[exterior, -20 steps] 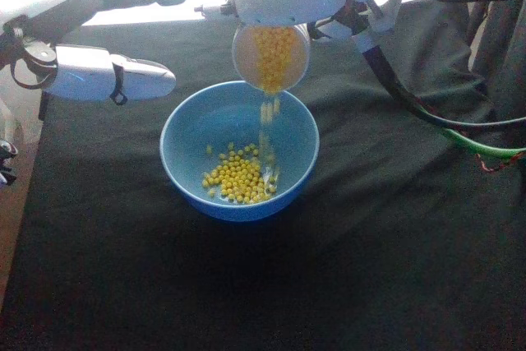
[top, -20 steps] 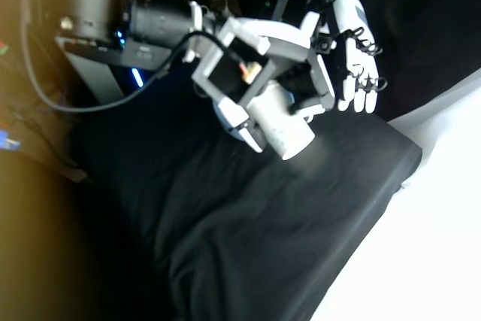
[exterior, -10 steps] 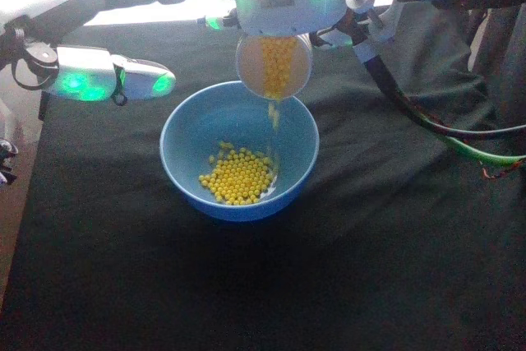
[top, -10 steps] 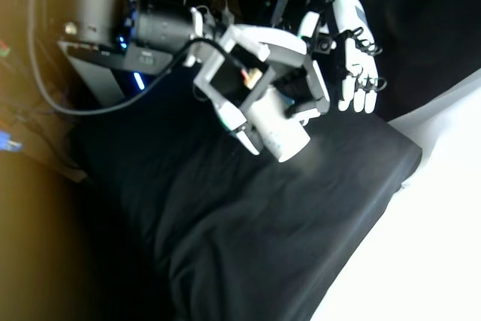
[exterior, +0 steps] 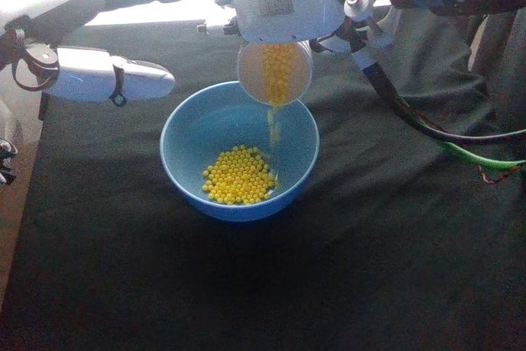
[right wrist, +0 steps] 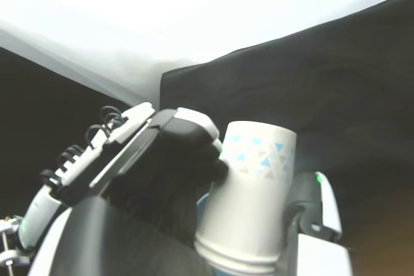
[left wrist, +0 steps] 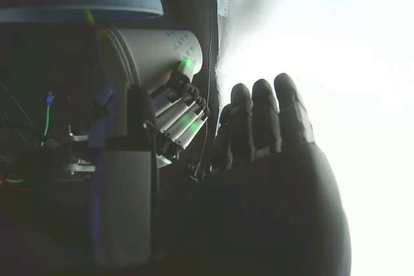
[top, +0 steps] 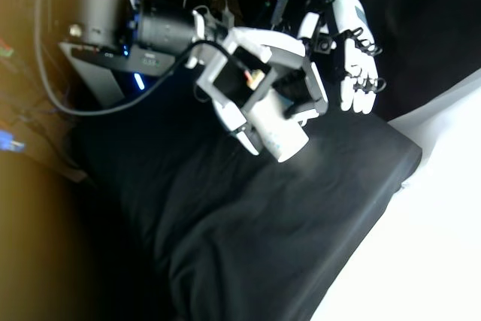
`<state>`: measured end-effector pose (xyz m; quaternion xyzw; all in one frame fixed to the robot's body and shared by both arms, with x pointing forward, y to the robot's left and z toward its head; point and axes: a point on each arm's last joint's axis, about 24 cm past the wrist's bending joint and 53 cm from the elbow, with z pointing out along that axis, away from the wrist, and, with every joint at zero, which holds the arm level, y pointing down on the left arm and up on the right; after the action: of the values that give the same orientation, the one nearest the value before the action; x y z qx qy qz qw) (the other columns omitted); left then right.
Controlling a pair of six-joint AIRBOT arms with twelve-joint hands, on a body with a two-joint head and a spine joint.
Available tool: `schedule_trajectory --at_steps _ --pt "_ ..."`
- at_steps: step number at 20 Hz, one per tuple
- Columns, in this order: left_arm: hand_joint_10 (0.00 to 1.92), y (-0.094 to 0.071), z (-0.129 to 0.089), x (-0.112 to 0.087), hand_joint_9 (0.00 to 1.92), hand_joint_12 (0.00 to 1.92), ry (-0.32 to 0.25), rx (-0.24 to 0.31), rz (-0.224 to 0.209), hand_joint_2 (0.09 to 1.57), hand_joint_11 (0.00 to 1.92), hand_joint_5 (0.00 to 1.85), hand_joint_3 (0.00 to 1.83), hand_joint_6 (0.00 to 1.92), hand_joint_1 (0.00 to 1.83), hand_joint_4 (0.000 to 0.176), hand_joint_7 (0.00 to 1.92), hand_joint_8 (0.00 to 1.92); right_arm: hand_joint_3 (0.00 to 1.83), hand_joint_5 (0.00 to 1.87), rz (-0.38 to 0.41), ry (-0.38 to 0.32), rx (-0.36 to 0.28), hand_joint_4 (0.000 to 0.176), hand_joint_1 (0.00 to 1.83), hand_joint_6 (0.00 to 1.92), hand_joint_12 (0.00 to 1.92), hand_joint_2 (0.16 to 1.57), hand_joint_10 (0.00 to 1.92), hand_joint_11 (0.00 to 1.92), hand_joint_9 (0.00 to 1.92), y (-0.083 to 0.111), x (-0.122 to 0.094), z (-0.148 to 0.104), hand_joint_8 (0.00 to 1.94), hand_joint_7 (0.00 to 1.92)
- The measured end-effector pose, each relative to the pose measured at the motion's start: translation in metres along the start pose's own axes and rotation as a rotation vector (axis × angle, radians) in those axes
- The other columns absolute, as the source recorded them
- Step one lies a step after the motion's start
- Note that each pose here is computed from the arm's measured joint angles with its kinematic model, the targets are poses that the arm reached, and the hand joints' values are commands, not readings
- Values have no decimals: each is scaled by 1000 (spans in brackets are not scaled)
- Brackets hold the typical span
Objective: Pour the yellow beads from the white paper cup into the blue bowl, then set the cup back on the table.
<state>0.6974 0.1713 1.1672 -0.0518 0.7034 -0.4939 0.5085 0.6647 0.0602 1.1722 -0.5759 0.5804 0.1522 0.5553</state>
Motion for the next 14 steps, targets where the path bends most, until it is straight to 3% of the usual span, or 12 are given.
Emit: schedule_trajectory --at_steps 14 --pt "0 -1 0 0 183 252 1 2 3 1104 0 146 0 2 894 0 350 4 762 399 -14 4 -2 0 1106 1846 1921 1070 1921 981 800 1 1 1 1941 698"
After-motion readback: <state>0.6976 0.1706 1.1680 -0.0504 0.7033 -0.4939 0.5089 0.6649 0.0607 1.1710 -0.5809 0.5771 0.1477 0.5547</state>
